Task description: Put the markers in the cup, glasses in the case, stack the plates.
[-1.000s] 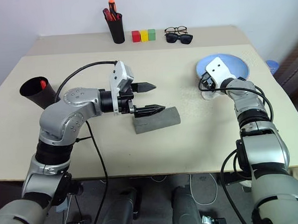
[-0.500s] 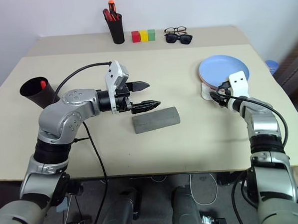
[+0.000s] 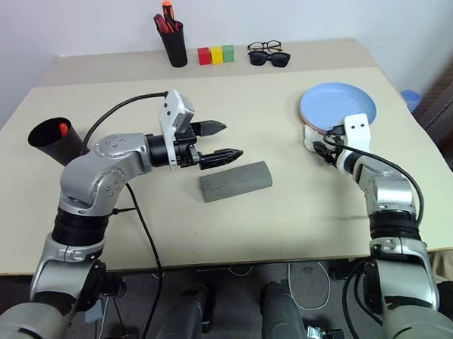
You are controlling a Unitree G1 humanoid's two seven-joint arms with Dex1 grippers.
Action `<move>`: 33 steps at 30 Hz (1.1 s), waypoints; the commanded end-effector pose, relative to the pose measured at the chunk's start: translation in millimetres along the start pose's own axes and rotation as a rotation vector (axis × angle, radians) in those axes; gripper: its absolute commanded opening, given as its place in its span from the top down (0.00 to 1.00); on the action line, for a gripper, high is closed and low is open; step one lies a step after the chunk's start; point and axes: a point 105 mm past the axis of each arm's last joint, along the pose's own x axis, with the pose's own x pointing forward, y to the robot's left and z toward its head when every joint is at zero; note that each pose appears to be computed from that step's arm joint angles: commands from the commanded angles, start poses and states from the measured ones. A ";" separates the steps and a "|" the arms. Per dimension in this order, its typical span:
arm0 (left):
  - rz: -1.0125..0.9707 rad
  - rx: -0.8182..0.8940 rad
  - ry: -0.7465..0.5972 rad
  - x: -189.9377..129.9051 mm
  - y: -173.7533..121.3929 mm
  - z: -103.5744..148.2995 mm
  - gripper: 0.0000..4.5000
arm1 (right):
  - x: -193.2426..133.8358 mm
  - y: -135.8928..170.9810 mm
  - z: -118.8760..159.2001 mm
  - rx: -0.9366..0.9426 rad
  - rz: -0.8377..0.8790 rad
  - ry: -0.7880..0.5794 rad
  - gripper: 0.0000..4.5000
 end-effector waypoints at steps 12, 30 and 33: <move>0.044 0.048 -0.039 -9.8 -1.5 17.1 0.00 | 7.4 2.6 -9.8 0.006 0.020 0.036 0.99; 0.034 0.042 -0.068 -1.1 0.0 20.0 0.00 | -8.6 19.6 97.3 -0.129 0.107 -0.396 0.99; 0.052 0.046 -0.076 -2.1 1.8 20.7 0.00 | 1.5 -4.2 109.5 -0.170 -0.026 -0.425 0.99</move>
